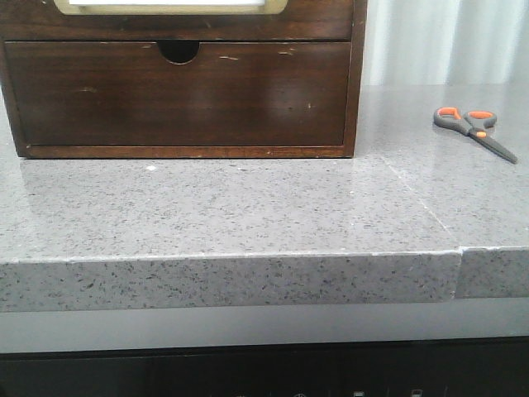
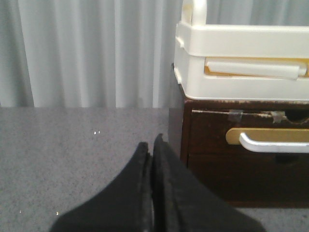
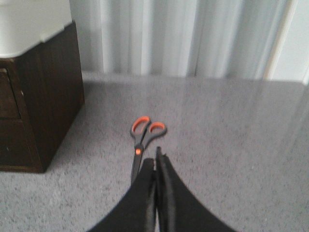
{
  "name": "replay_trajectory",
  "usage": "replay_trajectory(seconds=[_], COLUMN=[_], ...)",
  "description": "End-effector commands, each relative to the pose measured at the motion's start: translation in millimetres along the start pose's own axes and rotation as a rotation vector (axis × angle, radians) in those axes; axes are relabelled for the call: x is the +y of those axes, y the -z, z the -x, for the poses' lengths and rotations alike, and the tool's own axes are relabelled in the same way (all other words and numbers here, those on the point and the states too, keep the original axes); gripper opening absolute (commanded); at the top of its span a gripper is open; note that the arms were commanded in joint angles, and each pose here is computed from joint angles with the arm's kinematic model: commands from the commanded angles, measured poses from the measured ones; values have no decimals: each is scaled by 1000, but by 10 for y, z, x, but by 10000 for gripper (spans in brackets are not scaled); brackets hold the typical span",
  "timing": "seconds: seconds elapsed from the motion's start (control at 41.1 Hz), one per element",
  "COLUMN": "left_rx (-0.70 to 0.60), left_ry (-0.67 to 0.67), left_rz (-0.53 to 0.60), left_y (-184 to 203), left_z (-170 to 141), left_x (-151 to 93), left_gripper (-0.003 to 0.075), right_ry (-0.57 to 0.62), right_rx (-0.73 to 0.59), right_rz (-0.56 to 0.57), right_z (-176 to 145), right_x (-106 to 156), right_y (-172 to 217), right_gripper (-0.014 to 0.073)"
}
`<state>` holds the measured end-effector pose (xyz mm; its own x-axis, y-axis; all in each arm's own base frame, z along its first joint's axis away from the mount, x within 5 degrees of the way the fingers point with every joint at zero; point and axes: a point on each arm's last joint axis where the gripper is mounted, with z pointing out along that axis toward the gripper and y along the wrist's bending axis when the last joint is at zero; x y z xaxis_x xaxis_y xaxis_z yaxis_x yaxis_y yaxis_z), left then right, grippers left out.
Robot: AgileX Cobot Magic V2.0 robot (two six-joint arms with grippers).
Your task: Put scissors in drawer with both arms
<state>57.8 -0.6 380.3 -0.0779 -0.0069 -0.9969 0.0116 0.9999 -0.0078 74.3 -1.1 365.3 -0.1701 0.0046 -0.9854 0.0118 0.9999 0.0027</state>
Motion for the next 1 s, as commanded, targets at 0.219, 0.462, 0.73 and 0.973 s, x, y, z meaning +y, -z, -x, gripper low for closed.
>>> replay_trajectory(seconds=[0.219,0.462,0.73,0.973], left_rx=[135,202,240,240], left_ry=[16,22,22,22], left_rz=[-3,-5,-5,-5], left_y=[-403,-563,-636,-636], left_z=[-20,-78,-114,-114], left_x=[-7,-10,-11,-11], left_gripper=[-20,-20,-10,415], right_ry=[13,15,47,72], right_rx=[102,176,262,291], right_rz=[-4,-4,-20,-32], right_z=[48,-12,-89,-114], right_x=[3,5,-12,-27], right_y=[-381,-551,-646,-660], right_gripper=[-69,-69,-43,420])
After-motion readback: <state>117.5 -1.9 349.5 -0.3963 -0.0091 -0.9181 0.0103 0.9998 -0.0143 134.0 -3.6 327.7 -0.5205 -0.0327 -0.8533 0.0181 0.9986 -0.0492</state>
